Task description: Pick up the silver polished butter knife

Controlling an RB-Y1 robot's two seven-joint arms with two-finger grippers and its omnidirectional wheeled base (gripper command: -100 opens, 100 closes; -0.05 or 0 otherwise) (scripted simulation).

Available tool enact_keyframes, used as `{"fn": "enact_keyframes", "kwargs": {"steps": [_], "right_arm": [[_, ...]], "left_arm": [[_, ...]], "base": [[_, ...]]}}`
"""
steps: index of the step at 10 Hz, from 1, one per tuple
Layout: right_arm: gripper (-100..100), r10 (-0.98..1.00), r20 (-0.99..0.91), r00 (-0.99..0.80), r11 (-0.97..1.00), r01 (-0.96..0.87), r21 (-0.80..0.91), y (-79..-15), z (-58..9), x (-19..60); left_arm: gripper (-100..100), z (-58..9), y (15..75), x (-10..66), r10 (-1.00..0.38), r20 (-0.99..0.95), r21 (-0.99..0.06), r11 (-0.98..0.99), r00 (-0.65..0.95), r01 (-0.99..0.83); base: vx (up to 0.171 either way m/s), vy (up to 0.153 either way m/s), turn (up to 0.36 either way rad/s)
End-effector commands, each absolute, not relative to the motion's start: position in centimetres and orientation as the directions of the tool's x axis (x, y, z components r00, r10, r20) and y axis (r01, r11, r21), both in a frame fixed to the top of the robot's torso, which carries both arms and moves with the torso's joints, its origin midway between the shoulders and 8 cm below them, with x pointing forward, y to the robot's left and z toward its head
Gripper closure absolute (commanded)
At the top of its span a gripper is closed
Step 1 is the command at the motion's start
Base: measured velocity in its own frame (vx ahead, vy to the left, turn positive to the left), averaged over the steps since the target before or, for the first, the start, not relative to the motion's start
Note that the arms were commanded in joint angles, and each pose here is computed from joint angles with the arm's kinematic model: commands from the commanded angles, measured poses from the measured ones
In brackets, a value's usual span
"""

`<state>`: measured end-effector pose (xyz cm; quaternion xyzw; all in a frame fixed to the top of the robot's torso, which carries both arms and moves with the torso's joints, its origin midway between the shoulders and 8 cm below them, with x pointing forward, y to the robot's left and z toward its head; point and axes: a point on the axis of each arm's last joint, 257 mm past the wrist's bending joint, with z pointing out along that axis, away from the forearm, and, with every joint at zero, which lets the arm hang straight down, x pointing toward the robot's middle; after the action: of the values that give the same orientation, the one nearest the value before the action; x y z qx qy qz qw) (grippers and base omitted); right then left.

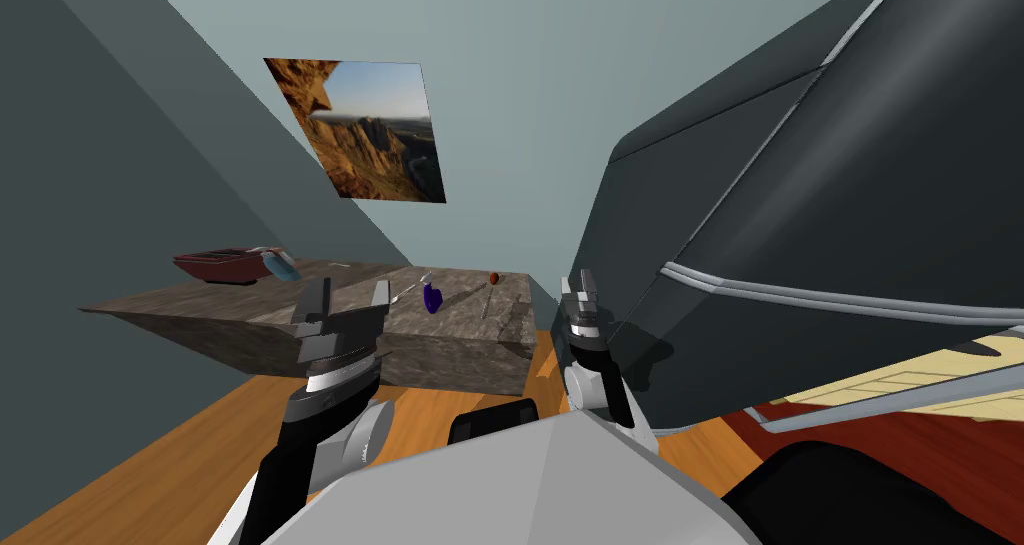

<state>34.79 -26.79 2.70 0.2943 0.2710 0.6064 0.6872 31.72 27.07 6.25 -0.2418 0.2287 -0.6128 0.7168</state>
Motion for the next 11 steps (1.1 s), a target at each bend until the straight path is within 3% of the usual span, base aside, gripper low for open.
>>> {"fn": "enact_keyframes", "kwargs": {"steps": [1,11], "right_arm": [[-100,0.996,-0.040,0.086,0.087,-0.674,0.734,-26.2,2.8,35.3],[-100,0.976,-0.172,-0.132,0.055,-0.620,0.783,-22.5,1.6,39.8]], "left_arm": [[0,6.2,27.1,31.7,-0.989,-0.032,-0.627,0.132,0.144,0.768],[0,6.2,27.1,31.7,-0.989,-0.031,-0.627,0.132,0.144,0.768]], "base": [[-0.037,-0.007,0.017],[-0.080,0.017,0.035]]}}
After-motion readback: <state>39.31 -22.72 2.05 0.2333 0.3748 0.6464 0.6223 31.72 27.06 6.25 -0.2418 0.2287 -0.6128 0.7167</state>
